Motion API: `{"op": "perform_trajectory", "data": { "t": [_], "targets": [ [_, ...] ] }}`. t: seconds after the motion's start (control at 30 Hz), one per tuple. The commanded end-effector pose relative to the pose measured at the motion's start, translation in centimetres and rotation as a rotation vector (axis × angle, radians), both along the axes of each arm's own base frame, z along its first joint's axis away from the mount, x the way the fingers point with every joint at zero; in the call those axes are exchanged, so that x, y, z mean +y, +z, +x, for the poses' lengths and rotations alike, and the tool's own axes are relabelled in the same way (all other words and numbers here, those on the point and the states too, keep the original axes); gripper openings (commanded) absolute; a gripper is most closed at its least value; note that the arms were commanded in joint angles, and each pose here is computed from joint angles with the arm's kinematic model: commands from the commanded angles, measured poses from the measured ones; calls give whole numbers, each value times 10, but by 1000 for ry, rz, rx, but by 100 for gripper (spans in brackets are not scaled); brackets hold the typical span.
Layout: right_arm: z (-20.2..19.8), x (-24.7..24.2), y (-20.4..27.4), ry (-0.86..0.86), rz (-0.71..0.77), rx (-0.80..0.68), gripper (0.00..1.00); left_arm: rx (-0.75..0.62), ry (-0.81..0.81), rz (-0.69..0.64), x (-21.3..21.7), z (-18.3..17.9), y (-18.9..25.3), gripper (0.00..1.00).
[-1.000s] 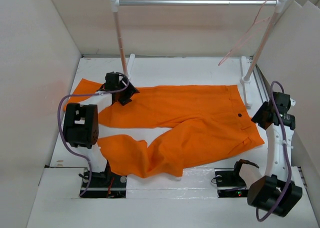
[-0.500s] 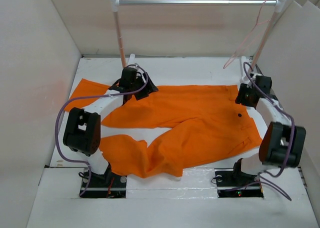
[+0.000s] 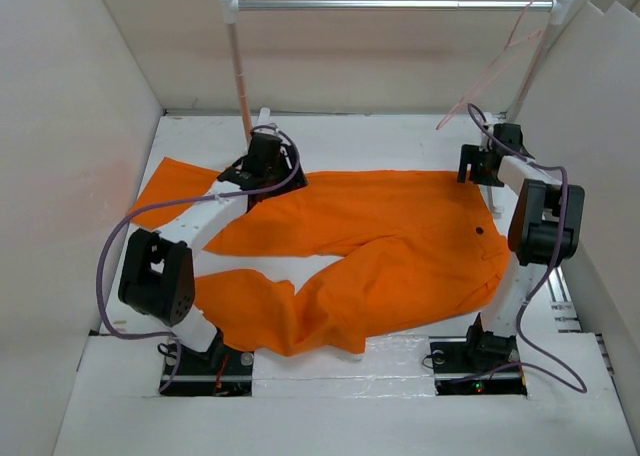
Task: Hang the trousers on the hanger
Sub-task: Flatten out the trousers at the center of the board.
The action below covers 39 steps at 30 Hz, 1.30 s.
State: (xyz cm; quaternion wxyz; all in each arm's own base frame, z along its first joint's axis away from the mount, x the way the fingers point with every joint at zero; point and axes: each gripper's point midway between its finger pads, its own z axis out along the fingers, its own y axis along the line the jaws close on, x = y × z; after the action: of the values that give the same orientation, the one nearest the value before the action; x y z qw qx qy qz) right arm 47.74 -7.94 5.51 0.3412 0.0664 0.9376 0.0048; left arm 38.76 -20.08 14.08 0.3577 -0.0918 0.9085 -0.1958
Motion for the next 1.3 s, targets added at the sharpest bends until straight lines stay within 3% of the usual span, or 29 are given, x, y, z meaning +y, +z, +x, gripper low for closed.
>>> {"op": "perform_trajectory", "data": {
  "t": [0.0,0.1,0.17,0.27,0.3,0.33,0.4,0.43,0.5,0.53,0.57,0.7,0.9,1.07,1.1,1.13,1.17,1.23,1.27],
  "targets": [
    [9,-12,-6,-23,-24,47,81,-149,254,91,78,36,60,62],
    [15,-5,-5,7,-37,77,82,-150,339,144,118,54,63,65],
    [14,-1,-10,23,-14,105,73,-113,410,232,153,74,51,67],
    [12,-1,-14,34,22,122,69,-35,424,277,166,79,28,66],
    [10,-2,-15,38,37,136,64,-26,409,273,163,79,22,66],
    [10,0,-15,56,66,137,53,-33,402,268,162,79,22,66],
    [5,-7,-19,49,92,151,49,-24,380,246,158,71,7,66],
    [-1,-4,-23,62,99,160,38,-31,374,235,156,67,8,66],
    [-3,-12,-14,53,101,121,28,9,365,238,156,55,-12,66],
    [-12,-4,-20,73,132,122,16,23,365,238,156,51,-16,66],
    [-6,-8,-13,72,134,57,10,40,355,223,153,45,-25,66],
    [-19,-29,43,-20,136,-125,0,17,308,147,136,38,-21,65],
    [-30,-65,88,-135,66,-184,0,-12,300,147,127,35,-8,65],
    [-34,-117,89,-302,-44,-92,0,10,375,129,147,32,-10,67],
    [-33,-125,88,-319,-48,-78,10,19,389,126,151,31,-12,67],
    [-25,-130,100,-324,-59,-94,44,30,405,128,156,29,-15,68],
    [-26,-127,86,-313,-38,-38,60,53,435,123,163,26,-20,68],
    [-19,-112,89,-251,-28,-39,76,67,470,130,171,22,-23,69],
    [-15,-99,91,-213,-15,-59,77,79,512,136,180,17,-27,69]
  ]
}}
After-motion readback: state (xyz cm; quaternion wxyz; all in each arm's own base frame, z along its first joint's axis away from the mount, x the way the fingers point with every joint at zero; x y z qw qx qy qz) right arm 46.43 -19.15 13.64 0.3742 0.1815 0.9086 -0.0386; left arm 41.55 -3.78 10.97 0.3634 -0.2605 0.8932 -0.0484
